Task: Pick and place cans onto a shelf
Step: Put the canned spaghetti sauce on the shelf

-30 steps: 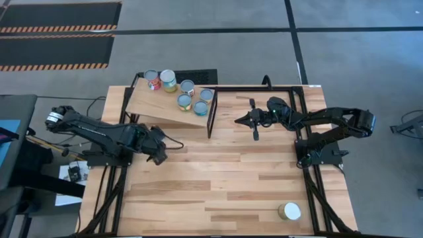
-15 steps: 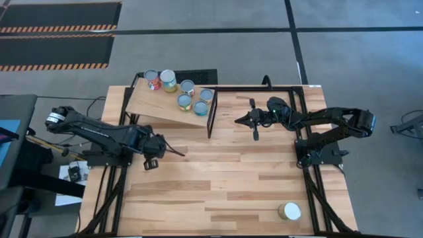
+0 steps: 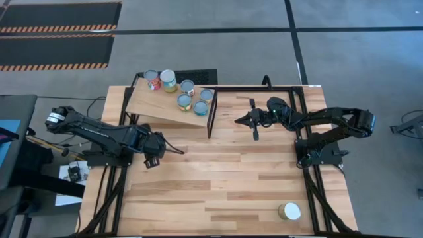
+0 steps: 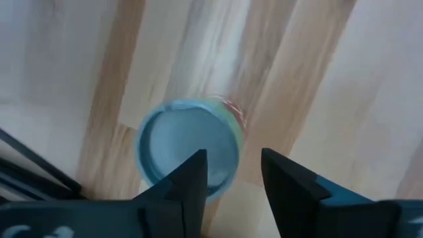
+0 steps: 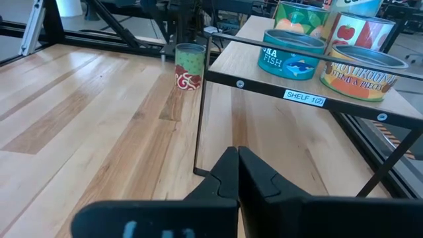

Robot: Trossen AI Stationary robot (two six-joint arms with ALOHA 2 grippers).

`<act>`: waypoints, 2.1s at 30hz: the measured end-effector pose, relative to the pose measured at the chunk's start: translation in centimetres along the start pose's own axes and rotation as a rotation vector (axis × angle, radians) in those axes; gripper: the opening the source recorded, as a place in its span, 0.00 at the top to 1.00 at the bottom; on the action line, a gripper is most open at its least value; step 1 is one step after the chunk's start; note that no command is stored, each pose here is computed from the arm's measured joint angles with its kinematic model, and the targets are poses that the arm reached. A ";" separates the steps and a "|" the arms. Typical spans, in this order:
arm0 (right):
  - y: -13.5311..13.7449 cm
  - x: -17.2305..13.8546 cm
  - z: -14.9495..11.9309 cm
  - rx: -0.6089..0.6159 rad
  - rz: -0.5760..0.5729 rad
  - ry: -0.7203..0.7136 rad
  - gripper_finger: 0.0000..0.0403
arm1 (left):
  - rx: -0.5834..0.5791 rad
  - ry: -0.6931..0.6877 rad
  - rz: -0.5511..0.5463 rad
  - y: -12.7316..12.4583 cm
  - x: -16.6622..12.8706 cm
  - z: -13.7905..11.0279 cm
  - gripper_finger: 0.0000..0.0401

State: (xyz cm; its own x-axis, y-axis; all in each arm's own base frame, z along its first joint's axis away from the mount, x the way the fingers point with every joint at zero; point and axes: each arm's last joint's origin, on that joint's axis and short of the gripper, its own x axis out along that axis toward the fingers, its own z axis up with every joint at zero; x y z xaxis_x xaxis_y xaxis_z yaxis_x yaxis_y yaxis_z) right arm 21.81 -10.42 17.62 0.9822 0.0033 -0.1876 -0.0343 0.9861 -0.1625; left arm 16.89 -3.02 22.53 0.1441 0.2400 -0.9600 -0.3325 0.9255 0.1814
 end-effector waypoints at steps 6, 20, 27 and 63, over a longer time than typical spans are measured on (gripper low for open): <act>0.0 0.0 0.0 0.000 0.000 0.000 0.96 | 0.009 -0.022 -0.005 -0.1 0.0 0.2 0.70; 0.0 0.0 0.0 0.000 0.000 0.000 0.96 | 0.177 0.089 0.071 -1.1 2.1 0.9 0.71; 0.0 0.0 0.0 0.000 0.000 0.000 0.96 | 0.118 0.124 0.048 -1.3 2.5 1.2 0.84; 0.0 0.0 0.0 0.001 0.000 0.002 0.96 | -0.691 -0.038 0.063 13.3 -12.5 6.3 1.00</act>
State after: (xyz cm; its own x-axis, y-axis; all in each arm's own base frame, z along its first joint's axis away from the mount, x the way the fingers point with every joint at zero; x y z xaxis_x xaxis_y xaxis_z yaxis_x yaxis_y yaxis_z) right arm 21.80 -10.42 17.60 0.9819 0.0034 -0.1892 -0.0346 0.9863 -0.1616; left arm 16.57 8.20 38.28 0.1331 0.3087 -0.9418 -0.8568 0.5134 0.0472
